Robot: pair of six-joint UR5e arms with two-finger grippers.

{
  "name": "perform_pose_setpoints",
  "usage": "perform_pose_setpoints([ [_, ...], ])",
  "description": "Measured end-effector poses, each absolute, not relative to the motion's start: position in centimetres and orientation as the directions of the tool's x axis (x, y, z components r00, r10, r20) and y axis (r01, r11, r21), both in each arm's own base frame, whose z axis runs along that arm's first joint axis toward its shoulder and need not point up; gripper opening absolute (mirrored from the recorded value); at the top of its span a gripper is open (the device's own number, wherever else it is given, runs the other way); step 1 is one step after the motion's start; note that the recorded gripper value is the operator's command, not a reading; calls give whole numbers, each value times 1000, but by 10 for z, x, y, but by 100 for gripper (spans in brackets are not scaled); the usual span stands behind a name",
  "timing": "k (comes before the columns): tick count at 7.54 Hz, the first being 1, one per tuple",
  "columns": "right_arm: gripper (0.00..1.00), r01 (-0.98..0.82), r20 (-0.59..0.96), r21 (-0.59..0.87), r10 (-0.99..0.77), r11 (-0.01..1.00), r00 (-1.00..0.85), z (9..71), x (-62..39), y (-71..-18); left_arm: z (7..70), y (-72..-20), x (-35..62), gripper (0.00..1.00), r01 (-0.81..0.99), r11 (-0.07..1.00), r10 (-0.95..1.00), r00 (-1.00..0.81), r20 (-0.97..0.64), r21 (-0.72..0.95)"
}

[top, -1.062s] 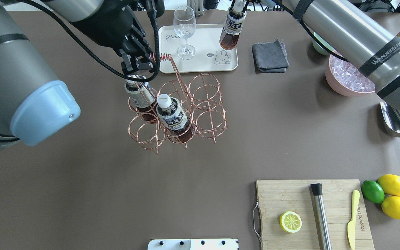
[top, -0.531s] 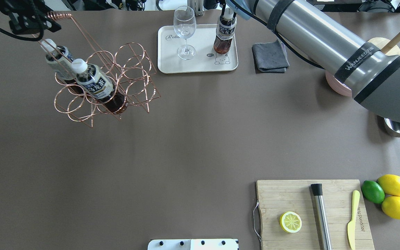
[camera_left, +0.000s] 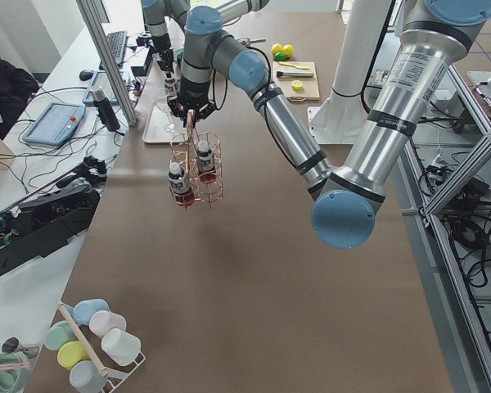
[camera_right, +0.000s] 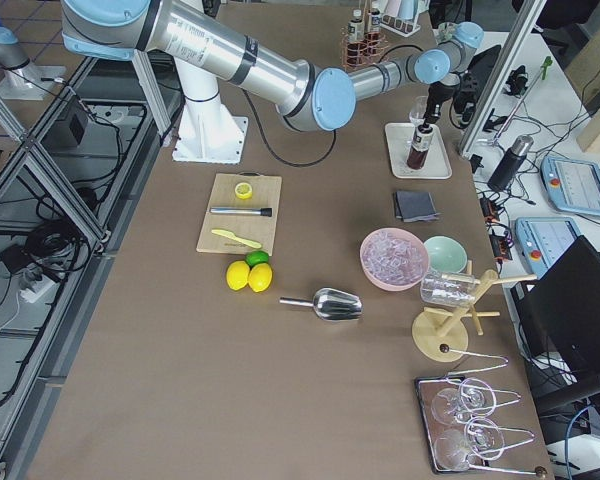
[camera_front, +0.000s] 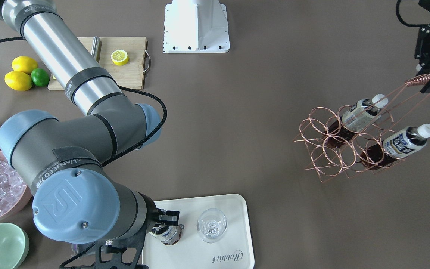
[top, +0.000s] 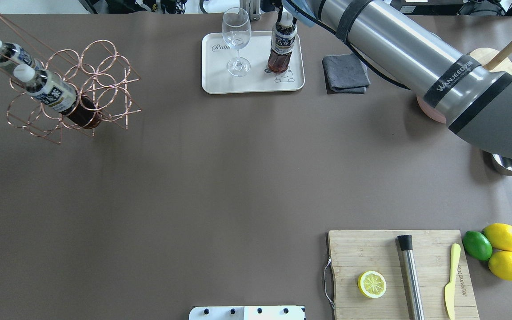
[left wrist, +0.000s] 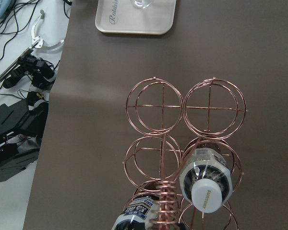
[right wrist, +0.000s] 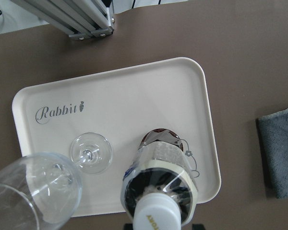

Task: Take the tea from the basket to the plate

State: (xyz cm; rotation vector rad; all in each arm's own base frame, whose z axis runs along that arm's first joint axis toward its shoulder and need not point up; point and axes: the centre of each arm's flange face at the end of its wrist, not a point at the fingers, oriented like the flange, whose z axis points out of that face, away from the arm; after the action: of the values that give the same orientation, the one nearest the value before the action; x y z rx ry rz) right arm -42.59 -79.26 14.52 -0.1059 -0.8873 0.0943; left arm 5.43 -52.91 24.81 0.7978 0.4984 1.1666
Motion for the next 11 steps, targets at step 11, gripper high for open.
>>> perform_pose_setpoints([
  [11, 100, 63, 669, -43, -18, 997, 743, 337, -213, -630, 358, -608, -34, 0, -702, 54, 928, 297, 223, 710],
])
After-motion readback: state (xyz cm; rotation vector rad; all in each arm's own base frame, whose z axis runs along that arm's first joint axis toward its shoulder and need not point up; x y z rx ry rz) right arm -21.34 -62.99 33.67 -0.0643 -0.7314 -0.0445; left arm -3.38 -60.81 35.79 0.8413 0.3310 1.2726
